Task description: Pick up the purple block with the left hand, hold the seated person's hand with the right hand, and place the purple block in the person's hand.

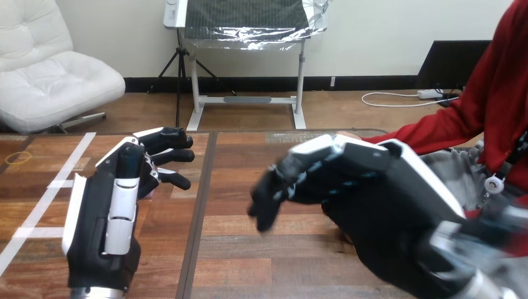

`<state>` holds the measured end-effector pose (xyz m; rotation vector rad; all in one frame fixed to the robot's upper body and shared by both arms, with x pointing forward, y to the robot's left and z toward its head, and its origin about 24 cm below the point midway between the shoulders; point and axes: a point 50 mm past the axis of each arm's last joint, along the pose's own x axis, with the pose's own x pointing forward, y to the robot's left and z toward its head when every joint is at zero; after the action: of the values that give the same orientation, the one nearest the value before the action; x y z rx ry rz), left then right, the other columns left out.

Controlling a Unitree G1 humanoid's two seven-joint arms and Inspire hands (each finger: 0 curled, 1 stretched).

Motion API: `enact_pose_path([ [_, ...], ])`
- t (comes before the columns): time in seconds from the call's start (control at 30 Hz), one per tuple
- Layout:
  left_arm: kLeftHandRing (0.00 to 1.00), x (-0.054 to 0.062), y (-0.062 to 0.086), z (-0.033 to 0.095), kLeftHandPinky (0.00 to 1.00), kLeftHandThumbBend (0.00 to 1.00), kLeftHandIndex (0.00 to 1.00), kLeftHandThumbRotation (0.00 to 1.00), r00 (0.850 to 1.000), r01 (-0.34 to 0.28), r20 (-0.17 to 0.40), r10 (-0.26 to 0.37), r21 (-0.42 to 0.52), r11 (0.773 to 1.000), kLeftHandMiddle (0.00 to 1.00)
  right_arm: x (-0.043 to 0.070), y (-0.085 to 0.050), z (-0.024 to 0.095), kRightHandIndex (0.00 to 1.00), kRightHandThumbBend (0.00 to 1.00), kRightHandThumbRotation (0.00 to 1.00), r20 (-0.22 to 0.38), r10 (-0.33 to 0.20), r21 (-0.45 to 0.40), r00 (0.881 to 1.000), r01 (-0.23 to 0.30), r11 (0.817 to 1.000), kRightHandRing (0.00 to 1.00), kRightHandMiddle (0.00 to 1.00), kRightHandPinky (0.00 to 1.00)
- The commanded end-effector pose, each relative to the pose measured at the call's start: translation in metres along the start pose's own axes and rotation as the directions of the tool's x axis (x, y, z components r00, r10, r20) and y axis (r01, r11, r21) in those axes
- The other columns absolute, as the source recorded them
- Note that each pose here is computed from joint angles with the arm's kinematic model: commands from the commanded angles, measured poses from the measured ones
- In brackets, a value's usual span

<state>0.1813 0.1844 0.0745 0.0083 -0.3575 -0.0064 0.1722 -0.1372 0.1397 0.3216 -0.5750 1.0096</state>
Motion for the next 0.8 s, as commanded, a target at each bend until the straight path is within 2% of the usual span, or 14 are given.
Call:
enact_pose_path([
  [0.0,0.63,0.01,0.006,0.01,0.44,0.52,0.62,0.98,0.997,-0.033,0.069,0.033,0.0,0.999,0.67,0.021,0.017,0.016,0.66,0.99,0.99,0.226,0.188,0.012,0.956,-0.195,0.981,0.61,0.67,0.43],
  [0.03,0.63,0.01,0.006,0.01,0.44,0.52,0.62,0.98,0.997,-0.033,0.069,0.033,0.001,0.999,0.67,0.024,0.019,0.015,0.67,1.0,0.99,0.265,0.208,0.008,0.942,-0.218,0.976,0.62,0.67,0.42],
  [0.07,0.63,0.011,0.007,0.01,0.44,0.51,0.61,0.98,0.997,-0.035,0.069,0.035,0.006,0.999,0.67,0.026,0.023,0.017,0.67,1.0,0.99,0.276,0.237,-0.054,0.931,-0.231,0.972,0.62,0.68,0.41],
  [0.13,0.63,0.011,0.009,0.011,0.44,0.51,0.62,0.98,0.997,-0.038,0.069,0.037,0.012,0.999,0.67,0.026,0.027,0.019,0.7,1.0,1.0,0.268,0.263,-0.13,0.927,-0.236,0.963,0.64,0.7,0.4],
  [0.23,0.63,0.011,0.011,0.011,0.44,0.51,0.62,0.99,0.997,-0.039,0.07,0.038,0.015,0.999,0.68,0.03,0.04,0.019,0.7,1.0,1.0,0.388,0.2,-0.204,0.9,-0.127,0.971,0.62,0.69,0.37],
  [0.27,0.63,0.011,0.011,0.011,0.44,0.51,0.62,0.99,0.997,-0.04,0.071,0.038,0.014,0.999,0.68,0.032,0.045,0.018,0.7,1.0,1.0,0.425,0.187,-0.192,0.886,-0.113,0.975,0.61,0.69,0.36],
  [0.3,0.63,0.011,0.012,0.011,0.43,0.51,0.62,1.0,0.997,-0.04,0.071,0.039,0.014,0.999,0.68,0.033,0.048,0.017,0.69,1.0,1.0,0.442,0.182,-0.18,0.878,-0.112,0.977,0.61,0.68,0.33],
  [0.37,0.64,0.012,0.012,0.011,0.43,0.51,0.62,1.0,0.997,-0.04,0.072,0.039,0.013,0.999,0.68,0.034,0.052,0.017,0.68,1.0,1.0,0.461,0.176,-0.169,0.87,-0.108,0.98,0.6,0.67,0.31],
  [0.47,0.64,0.012,0.013,0.012,0.44,0.51,0.62,1.0,0.997,-0.041,0.073,0.04,0.011,0.999,0.68,0.036,0.06,0.018,0.64,1.0,1.0,0.444,0.177,-0.172,0.879,-0.11,0.979,0.6,0.65,0.29],
  [0.57,0.64,0.013,0.013,0.012,0.44,0.51,0.62,1.0,0.996,-0.038,0.077,0.037,0.009,0.999,0.69,0.035,0.07,0.013,0.55,1.0,0.97,0.443,0.138,-0.101,0.886,-0.104,0.989,0.58,0.61,0.22],
  [0.6,0.64,0.013,0.013,0.012,0.44,0.5,0.62,1.0,0.996,-0.036,0.079,0.035,0.009,0.999,0.69,0.033,0.073,0.008,0.53,1.0,0.96,0.385,0.155,-0.012,0.91,-0.163,0.987,0.57,0.6,0.2],
  [0.63,0.65,0.013,0.013,0.012,0.44,0.5,0.62,1.0,0.996,-0.035,0.08,0.034,0.008,0.999,0.69,0.031,0.075,0.005,0.47,0.64,0.93,0.341,0.174,0.053,0.924,-0.203,0.978,0.49,0.56,0.12],
  [0.7,0.65,0.013,0.013,0.013,0.44,0.5,0.62,1.0,0.996,-0.034,0.081,0.034,0.01,0.999,0.69,0.029,0.077,0.002,0.43,0.41,0.91,0.295,0.195,0.122,0.935,-0.24,0.963,0.44,0.52,0.08],
  [0.77,0.65,0.013,0.013,0.013,0.44,0.5,0.62,1.0,0.996,-0.035,0.082,0.034,0.011,0.999,0.69,0.028,0.077,0.003,0.41,0.26,0.9,0.293,0.195,0.127,0.936,-0.24,0.962,0.4,0.5,0.05],
])
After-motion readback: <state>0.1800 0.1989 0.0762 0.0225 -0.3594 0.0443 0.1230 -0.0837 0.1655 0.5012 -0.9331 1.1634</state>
